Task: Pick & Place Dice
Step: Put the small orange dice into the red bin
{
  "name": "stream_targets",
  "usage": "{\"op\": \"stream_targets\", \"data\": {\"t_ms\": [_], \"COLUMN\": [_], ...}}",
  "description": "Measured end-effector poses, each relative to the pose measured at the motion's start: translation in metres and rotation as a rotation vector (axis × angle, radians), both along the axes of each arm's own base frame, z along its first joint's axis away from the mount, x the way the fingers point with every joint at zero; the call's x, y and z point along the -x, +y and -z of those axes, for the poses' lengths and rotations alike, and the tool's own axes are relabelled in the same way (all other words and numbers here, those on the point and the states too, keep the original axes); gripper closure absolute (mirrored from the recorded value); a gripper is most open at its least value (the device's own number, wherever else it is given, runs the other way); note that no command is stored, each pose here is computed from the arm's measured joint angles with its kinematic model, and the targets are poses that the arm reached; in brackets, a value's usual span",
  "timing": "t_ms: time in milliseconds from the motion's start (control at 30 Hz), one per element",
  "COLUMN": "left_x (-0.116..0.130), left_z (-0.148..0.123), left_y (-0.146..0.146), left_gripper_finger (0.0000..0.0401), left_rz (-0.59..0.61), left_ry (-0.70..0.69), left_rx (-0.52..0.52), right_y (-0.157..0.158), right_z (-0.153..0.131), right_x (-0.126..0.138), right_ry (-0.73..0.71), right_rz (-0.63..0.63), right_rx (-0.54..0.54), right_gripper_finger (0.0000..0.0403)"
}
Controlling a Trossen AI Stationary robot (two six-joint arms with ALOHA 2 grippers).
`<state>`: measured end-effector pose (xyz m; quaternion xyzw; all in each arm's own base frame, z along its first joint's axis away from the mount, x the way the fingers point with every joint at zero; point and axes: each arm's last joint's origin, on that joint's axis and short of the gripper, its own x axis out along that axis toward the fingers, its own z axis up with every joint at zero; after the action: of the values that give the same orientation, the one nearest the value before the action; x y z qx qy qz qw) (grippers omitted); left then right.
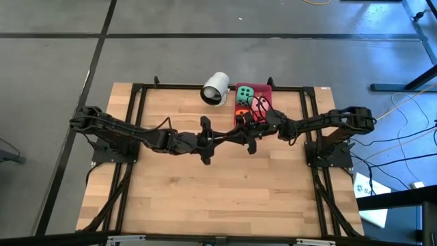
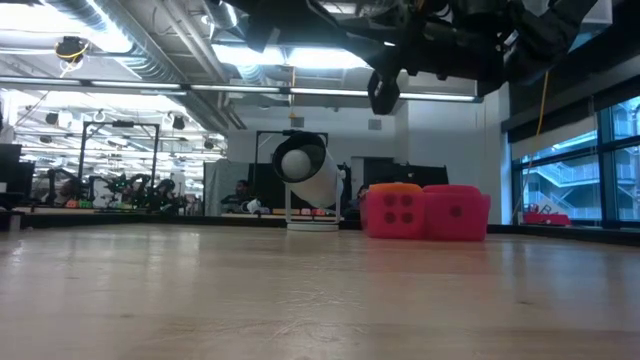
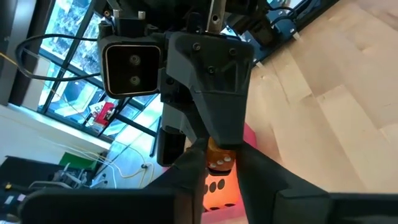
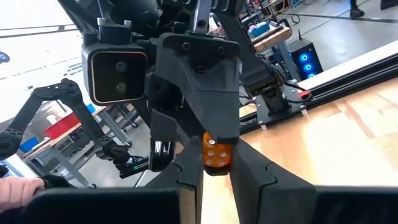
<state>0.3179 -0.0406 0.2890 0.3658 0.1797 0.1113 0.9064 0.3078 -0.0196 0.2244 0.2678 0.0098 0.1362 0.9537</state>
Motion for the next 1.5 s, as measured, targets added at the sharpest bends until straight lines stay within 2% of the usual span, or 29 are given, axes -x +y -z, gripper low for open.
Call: {"op": "stream_targets", "data": {"t_ms": [467,600,767,933,1100,1267,1367,1500], "left_x": [0.002,0.013,0.041,0.068,0.089,0.106,0.117,0.127], "left_z": [-0.003,-0.015,-0.041,-0.05,-0.042,-0.021,-0.006,0.016], "left_y": [-0.006,-0.009,-0.013,-0.008,-0.004,0.0,0.003,0.004], "left_gripper_finger": [0.0204,0.0193,0.0194,0.0196,0.0194,0.0198,0.0198,0.0196], "left_rz": [0.022,0.006,0.037,0.057,0.068,0.053,0.056,0.106], "left_ry": [-0.041,-0.085,-0.157,-0.167,-0.173,-0.205,-0.256,-0.314], "left_rx": [0.099,0.137,0.239,0.382,0.49,0.573,0.622,0.692], "right_y": [0.0,0.001,0.002,0.002,0.001,0.0,0.001,0.0], "right_z": [-0.001,-0.008,-0.03,-0.054,-0.069,-0.07,-0.06,-0.032], "right_x": [0.0,0.003,0.017,0.048,0.086,0.117,0.129,0.14], "right_ry": [-0.003,-0.035,-0.083,-0.007,0.112,0.23,0.261,0.331], "right_rz": [-0.02,-0.028,-0.028,0.104,0.273,0.376,0.4,0.447], "right_rx": [-0.002,0.008,0.082,0.221,0.346,0.393,0.399,0.393], "right_gripper_finger": [0.0351,0.0351,0.0351,0.0351,0.0351,0.0351,0.0351,0.0351]}}
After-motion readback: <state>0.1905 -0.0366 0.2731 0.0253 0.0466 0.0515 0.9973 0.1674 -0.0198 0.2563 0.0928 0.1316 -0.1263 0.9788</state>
